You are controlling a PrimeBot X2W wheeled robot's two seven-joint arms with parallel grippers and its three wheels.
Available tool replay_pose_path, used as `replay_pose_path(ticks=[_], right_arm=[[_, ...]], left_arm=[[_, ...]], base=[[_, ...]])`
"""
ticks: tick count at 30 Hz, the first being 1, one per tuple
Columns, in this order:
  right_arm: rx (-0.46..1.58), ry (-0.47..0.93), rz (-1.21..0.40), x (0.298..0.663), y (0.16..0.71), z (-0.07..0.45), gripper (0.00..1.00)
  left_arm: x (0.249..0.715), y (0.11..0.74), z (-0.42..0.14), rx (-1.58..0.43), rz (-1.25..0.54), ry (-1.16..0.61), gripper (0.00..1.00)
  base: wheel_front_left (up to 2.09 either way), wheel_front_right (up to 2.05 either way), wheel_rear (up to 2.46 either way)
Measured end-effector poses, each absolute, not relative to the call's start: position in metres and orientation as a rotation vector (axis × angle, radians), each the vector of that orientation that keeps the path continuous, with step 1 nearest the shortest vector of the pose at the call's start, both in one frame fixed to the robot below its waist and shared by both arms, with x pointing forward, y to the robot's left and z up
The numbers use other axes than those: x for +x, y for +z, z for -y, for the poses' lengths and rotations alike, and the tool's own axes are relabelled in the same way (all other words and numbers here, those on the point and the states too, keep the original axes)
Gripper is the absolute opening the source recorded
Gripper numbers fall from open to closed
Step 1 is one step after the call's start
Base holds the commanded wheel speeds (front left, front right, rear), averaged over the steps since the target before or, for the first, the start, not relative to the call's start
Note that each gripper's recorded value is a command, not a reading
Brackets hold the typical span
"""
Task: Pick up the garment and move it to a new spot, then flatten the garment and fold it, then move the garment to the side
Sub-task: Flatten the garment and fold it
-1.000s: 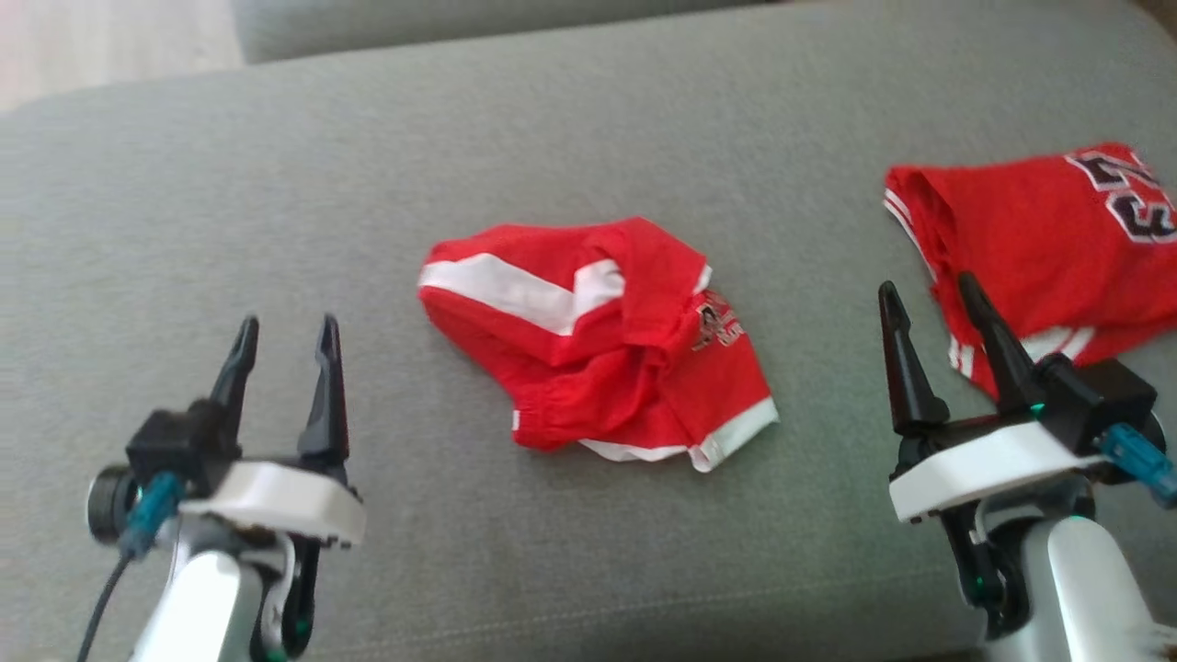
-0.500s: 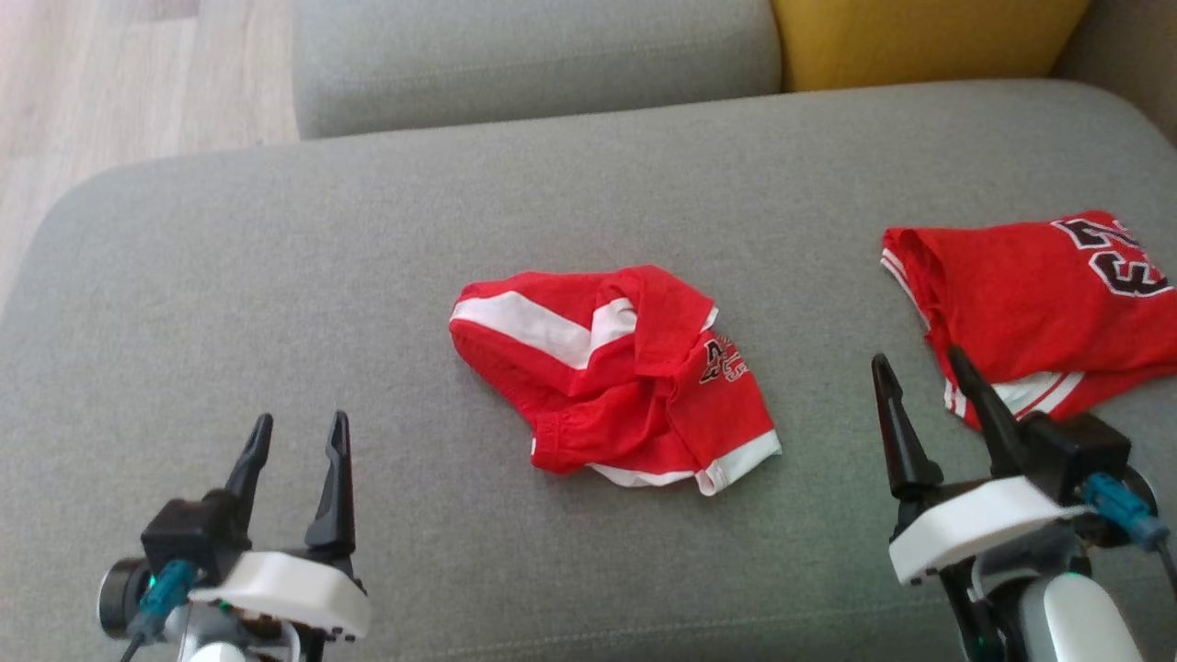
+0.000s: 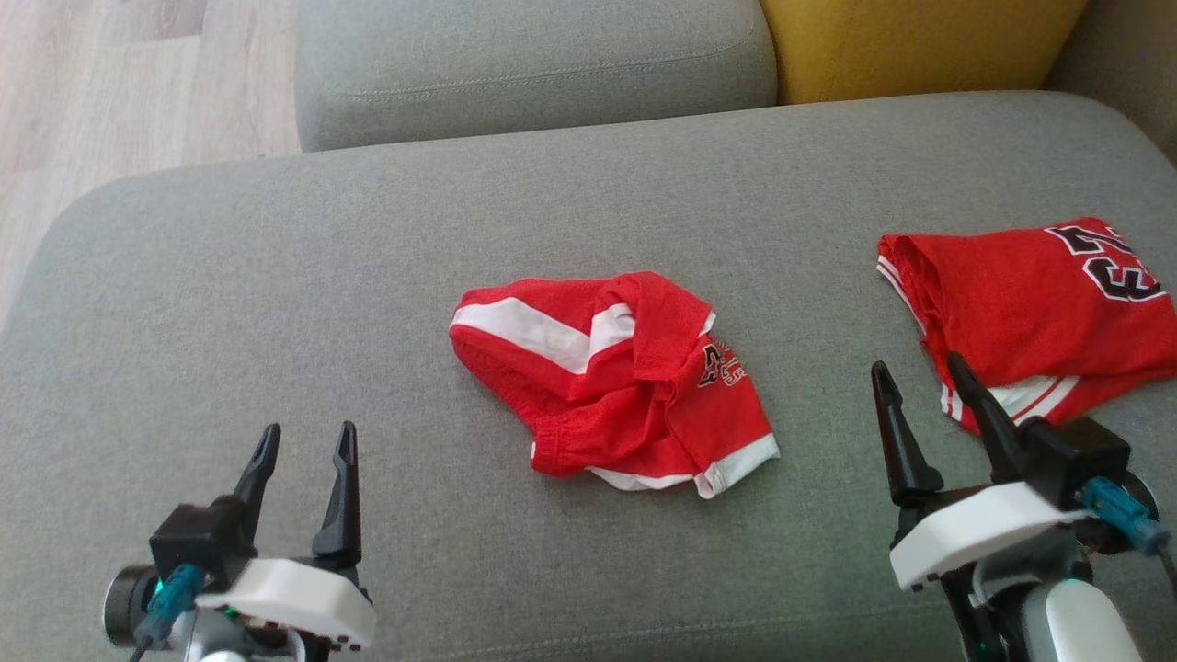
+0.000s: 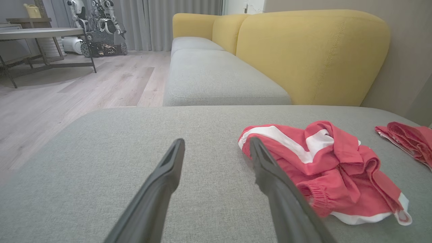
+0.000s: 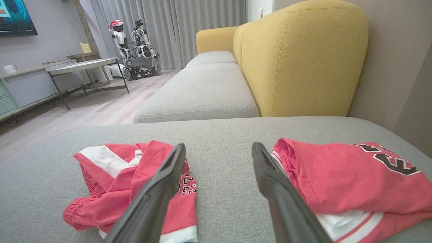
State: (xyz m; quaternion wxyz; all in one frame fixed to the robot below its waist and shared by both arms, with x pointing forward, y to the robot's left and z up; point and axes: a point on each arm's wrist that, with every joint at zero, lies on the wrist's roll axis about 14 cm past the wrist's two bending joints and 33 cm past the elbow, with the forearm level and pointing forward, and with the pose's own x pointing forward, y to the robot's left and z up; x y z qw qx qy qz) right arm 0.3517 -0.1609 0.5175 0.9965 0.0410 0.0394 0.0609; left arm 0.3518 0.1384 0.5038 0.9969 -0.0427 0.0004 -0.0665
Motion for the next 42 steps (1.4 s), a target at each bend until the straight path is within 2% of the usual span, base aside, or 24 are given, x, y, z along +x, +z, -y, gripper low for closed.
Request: replay_pose_path(ticks=[21, 28, 33, 37, 42], right_arm=[[0.093, 0.13, -0.092, 0.355, 0.513, 0.158, 1.0], [0.094, 0.147, -0.12, 0.369, 0.505, 0.152, 1.0], [0.096, 0.154, -0.128, 0.384, 0.502, 0.15, 1.0], [0.1, 0.134, -0.148, 0.387, 0.493, 0.156, 1.0], [0.105, 0.094, -0.183, 0.384, 0.479, 0.169, 1.0]], left_arm=[[0.352, 0.498, -0.132, -0.096, -0.033, -0.157, 1.0], [0.398, 0.506, -0.098, -0.12, -0.042, -0.296, 1.0], [0.43, 0.475, -0.068, -0.161, -0.188, -0.384, 1.0], [0.435, 0.428, -0.054, -0.189, -0.365, -0.426, 1.0], [0.44, 0.395, -0.042, -0.24, -0.483, -0.452, 1.0]], base=[[0.0, 0.0, 0.0], [0.0, 0.0, 0.0], [0.0, 0.0, 0.0], [0.0, 0.0, 0.0], [0.0, 0.0, 0.0]])
